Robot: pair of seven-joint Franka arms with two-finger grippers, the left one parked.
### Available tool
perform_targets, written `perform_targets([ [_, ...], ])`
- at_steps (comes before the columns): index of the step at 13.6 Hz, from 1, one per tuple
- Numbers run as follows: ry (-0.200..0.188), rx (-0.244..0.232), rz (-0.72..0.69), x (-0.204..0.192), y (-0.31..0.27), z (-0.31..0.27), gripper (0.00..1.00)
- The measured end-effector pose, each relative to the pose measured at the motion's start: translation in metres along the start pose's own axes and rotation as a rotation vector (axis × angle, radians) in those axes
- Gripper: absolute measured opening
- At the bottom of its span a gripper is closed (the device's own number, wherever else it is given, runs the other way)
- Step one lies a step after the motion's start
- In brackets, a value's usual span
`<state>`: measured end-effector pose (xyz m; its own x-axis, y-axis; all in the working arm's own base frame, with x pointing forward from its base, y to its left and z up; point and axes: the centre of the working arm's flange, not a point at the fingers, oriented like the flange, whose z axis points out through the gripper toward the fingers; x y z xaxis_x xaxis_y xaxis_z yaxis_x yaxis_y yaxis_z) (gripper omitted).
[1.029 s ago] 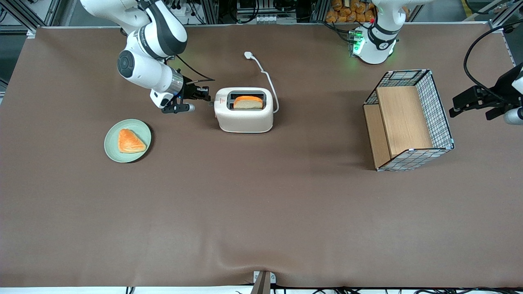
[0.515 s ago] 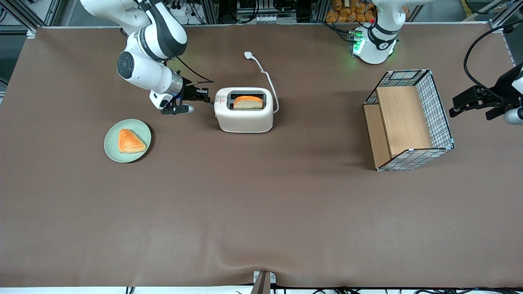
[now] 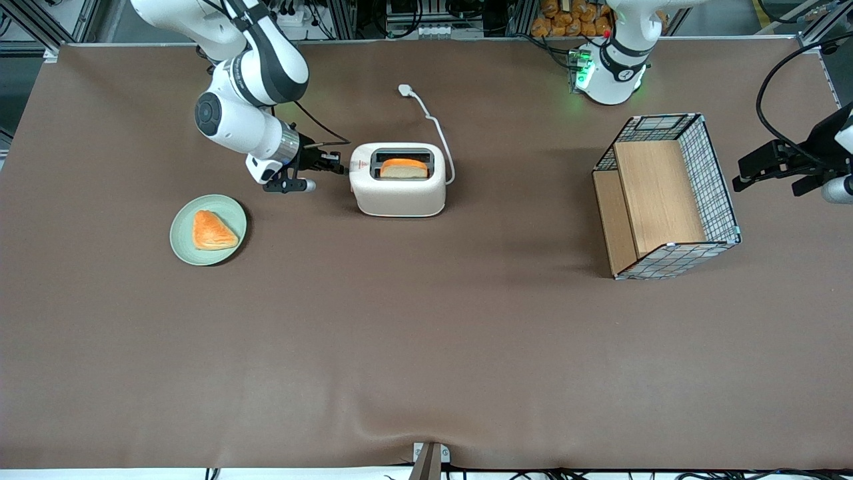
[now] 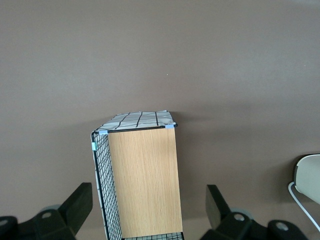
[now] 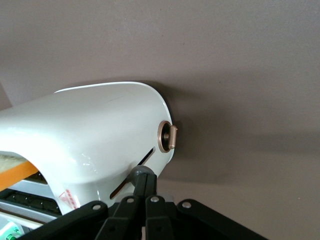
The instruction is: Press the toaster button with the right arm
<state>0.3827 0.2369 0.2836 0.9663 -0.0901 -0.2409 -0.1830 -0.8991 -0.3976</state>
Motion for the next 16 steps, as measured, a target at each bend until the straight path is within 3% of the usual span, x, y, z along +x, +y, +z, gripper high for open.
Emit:
perform_targets([
  [11,0.013,-0.002,0.015,0.006,0.008,0.02,0.01],
  [16,0.038,-0.006,0.028,0.006,0.01,0.038,0.01],
])
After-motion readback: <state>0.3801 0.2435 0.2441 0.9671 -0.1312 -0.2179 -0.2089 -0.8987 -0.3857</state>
